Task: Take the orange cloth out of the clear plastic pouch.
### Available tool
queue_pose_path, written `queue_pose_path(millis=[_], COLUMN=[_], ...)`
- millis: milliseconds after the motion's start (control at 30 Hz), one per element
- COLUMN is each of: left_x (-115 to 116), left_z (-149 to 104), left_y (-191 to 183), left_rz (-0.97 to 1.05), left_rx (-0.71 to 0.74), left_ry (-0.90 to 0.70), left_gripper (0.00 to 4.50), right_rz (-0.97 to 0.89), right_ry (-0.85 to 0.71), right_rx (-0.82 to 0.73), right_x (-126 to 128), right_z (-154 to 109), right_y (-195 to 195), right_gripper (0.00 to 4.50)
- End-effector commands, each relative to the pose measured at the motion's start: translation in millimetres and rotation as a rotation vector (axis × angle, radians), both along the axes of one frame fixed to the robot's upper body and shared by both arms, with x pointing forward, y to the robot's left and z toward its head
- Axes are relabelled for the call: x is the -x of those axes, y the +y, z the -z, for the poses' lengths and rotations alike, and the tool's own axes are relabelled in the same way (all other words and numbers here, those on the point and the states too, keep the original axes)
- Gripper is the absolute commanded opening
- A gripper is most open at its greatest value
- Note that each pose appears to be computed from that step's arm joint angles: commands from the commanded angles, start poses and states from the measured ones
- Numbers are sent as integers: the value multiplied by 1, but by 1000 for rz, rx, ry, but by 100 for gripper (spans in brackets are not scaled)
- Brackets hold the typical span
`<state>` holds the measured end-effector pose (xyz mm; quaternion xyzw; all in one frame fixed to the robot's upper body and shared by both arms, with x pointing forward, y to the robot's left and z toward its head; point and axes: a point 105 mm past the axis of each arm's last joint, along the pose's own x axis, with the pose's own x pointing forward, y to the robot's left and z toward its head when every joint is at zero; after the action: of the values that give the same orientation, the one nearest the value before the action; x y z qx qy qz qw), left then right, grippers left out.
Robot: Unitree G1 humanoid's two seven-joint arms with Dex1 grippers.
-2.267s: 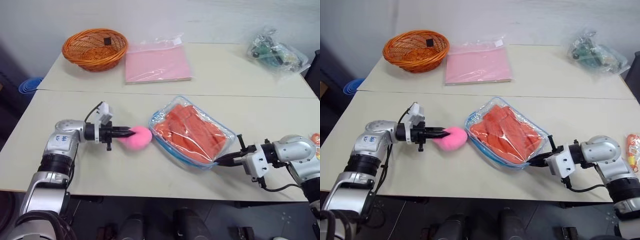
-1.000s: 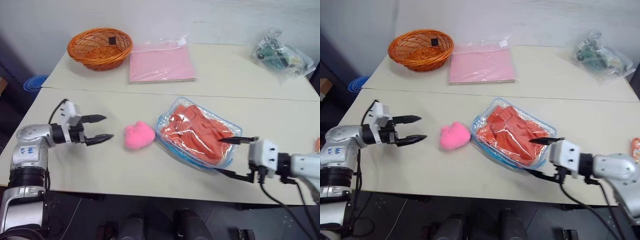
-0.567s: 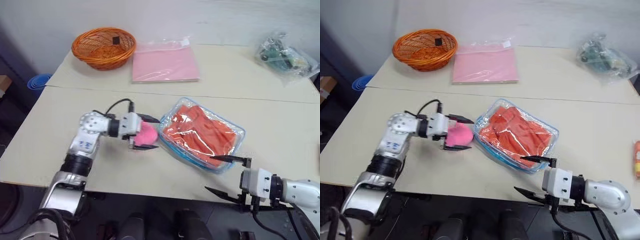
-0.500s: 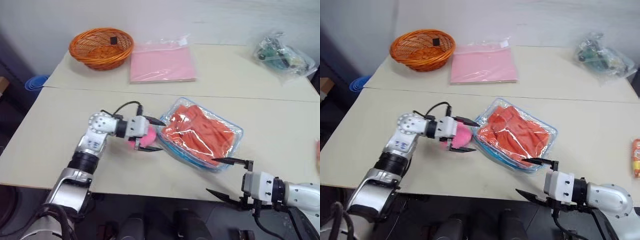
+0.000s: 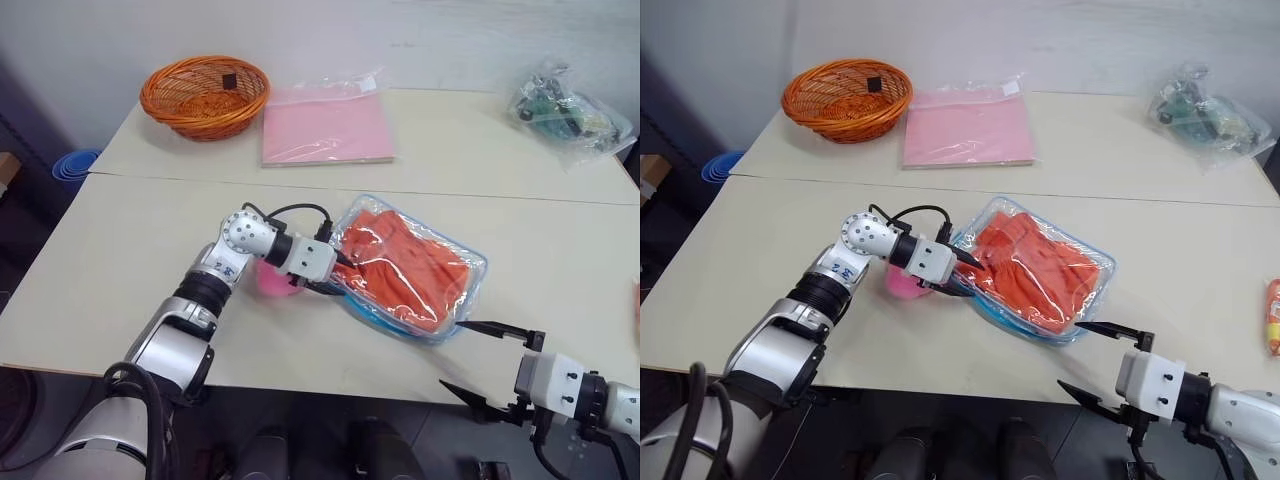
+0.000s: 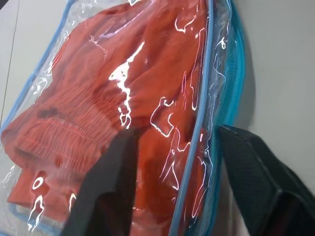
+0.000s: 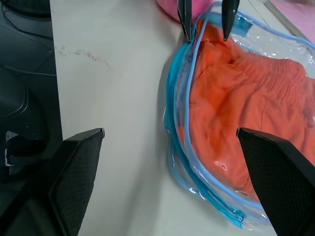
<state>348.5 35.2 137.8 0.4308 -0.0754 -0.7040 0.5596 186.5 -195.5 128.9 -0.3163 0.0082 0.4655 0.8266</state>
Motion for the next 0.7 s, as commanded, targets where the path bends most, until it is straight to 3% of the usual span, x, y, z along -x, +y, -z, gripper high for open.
queue_pose_path(millis=[33,167,300,500,700], left_x=[-3,0,0,0,18], left_z=[-8,-13,-33,-44,-53], left_y=[-1,-10,-16,-22,-38], left_rz=[-9,-16,-87,-219,-244], left_rx=[22,104,277,354,371], left_ry=[-22,57,322,519,688], left_gripper=[118,1,1,1,1], right_rz=[9,10,1,-24,90], right_ry=[-44,-45,-42,5,-17], right_rx=[-7,-19,-34,-94,-69], right_x=[1,1,1,4,-24], right_z=[-10,-10,-10,-8,-1], right_y=[1,4,9,28,43], right_gripper=[450,450,450,450,450])
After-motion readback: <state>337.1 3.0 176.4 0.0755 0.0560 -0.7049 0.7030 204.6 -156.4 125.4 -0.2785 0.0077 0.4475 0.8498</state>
